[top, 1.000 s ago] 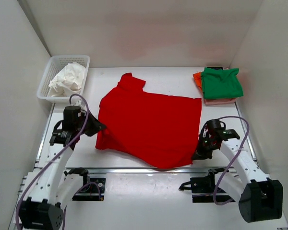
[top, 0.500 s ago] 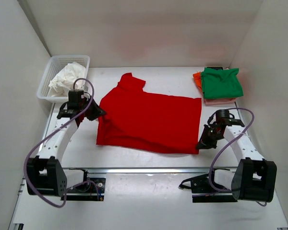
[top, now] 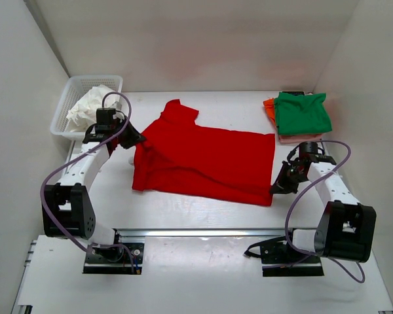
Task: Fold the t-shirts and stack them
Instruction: Fold the flattened tshirt in 1/3 of the way
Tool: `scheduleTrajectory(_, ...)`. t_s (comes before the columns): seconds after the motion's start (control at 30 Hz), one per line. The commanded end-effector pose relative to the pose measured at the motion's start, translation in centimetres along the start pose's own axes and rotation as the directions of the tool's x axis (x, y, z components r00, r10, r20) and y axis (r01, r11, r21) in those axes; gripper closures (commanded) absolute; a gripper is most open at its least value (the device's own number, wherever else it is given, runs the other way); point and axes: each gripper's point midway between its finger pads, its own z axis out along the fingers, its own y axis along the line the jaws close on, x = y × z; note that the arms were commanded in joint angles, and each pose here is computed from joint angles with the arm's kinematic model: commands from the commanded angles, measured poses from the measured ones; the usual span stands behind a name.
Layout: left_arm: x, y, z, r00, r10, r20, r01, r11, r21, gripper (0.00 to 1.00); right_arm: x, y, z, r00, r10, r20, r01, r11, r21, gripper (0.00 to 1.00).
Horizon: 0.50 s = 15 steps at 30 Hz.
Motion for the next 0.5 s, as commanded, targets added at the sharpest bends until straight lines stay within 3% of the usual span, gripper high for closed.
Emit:
scheduleTrajectory(0.0,-2.9,-1.2,-0.5,0.996,0.021,0.083,-0.024,0.999,0.041,1.0,-2.1,0.4,-0.2,0.998,-0.031,0.061,0.032,0.999,-0.015,1.0)
scheduleTrajectory(0.47,-4.2,0.1,1.9,0.996,0.019,0.085,-0.019,1.0,0.008,1.0,-3.9,0.4,1.3,0.997,-0.022,0.07,0.024,0.999,-0.025,1.0)
